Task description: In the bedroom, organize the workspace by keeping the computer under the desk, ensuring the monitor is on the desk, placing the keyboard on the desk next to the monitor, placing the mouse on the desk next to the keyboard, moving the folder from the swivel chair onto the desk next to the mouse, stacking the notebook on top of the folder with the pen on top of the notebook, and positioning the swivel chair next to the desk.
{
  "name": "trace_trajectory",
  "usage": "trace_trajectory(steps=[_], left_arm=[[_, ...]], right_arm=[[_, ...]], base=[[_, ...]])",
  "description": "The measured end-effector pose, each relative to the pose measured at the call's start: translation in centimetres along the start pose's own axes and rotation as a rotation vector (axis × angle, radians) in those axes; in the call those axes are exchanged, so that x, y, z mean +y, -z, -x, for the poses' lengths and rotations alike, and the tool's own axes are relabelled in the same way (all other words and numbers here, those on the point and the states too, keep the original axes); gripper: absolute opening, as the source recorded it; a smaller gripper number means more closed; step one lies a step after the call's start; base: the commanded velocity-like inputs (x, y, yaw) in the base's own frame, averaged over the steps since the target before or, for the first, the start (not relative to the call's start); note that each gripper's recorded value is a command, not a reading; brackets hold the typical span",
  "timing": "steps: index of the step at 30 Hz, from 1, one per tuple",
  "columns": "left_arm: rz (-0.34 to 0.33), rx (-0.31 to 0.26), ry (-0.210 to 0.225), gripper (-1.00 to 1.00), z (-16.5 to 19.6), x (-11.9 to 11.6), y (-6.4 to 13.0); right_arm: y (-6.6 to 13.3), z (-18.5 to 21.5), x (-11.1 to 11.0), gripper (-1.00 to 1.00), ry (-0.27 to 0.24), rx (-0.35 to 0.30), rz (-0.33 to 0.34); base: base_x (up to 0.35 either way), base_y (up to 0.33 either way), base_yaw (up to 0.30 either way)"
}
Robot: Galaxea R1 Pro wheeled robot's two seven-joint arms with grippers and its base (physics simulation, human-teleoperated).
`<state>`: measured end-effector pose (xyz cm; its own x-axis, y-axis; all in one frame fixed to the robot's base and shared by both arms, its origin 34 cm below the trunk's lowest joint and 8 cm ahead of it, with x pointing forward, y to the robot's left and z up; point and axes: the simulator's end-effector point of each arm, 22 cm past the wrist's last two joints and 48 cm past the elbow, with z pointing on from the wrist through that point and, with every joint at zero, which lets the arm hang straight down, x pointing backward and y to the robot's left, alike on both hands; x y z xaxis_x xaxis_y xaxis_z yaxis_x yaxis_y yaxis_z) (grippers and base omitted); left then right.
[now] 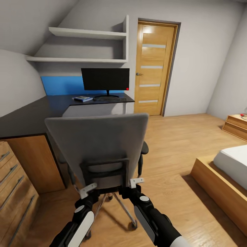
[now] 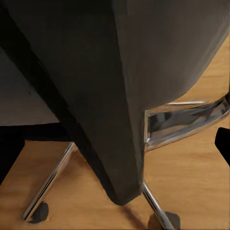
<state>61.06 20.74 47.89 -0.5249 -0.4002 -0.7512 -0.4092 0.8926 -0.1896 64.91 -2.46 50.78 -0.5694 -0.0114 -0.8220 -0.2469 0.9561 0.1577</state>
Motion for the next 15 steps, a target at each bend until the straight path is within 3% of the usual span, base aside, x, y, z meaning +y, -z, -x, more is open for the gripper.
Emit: trace_trajectory(steps=[5, 15], left_arm=[[-0.003, 0.0, -0.007, 1.0, 0.03, -0.1, 0.01], [-0.01, 0.033, -0.032, 1.0, -0.78, -0.3, -0.01]], right_arm=[[0.03, -0.07, 0.01, 1.0, -0.003, 0.001, 0.001], [0.11, -0.71, -0.64, 1.0, 0.0, 0.01, -0.009]], base=[[0.257, 0.138, 0.0], [0.332, 0.018, 0.0]])
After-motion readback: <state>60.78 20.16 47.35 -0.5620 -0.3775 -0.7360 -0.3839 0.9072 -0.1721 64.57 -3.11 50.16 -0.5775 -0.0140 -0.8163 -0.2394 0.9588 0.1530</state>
